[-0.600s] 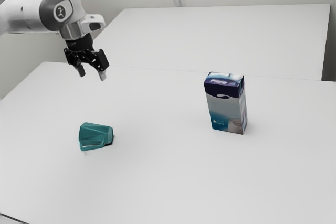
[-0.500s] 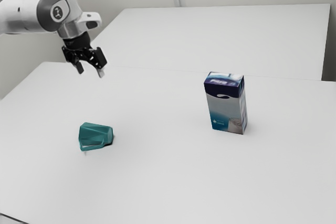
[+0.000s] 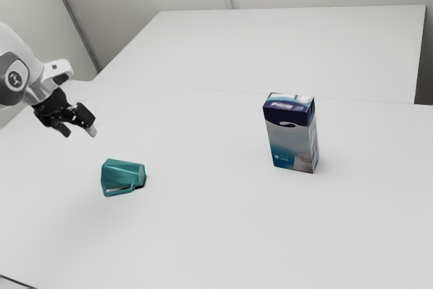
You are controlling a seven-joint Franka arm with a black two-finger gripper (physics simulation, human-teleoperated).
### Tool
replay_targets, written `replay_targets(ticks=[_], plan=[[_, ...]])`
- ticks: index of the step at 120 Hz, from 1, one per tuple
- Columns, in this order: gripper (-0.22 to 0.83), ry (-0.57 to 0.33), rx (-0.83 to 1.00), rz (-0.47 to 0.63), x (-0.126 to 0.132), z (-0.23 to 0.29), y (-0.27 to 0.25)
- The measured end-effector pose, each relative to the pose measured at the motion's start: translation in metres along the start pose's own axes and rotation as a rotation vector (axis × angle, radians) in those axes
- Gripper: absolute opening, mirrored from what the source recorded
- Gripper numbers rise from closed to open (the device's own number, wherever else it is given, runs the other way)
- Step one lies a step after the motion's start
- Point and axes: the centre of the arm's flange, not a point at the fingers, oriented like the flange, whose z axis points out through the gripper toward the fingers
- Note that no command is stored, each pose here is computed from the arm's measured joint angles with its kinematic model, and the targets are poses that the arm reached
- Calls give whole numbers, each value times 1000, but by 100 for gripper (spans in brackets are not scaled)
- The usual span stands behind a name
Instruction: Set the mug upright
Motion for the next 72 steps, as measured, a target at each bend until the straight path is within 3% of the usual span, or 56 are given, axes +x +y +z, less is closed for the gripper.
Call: replay_targets(ticks=[46, 61, 72], plan=[[62, 338, -327, -165, -75, 60, -73], [62, 426, -387, -223, -89, 87, -99], [62, 466, -420, -204, -90, 104, -107]])
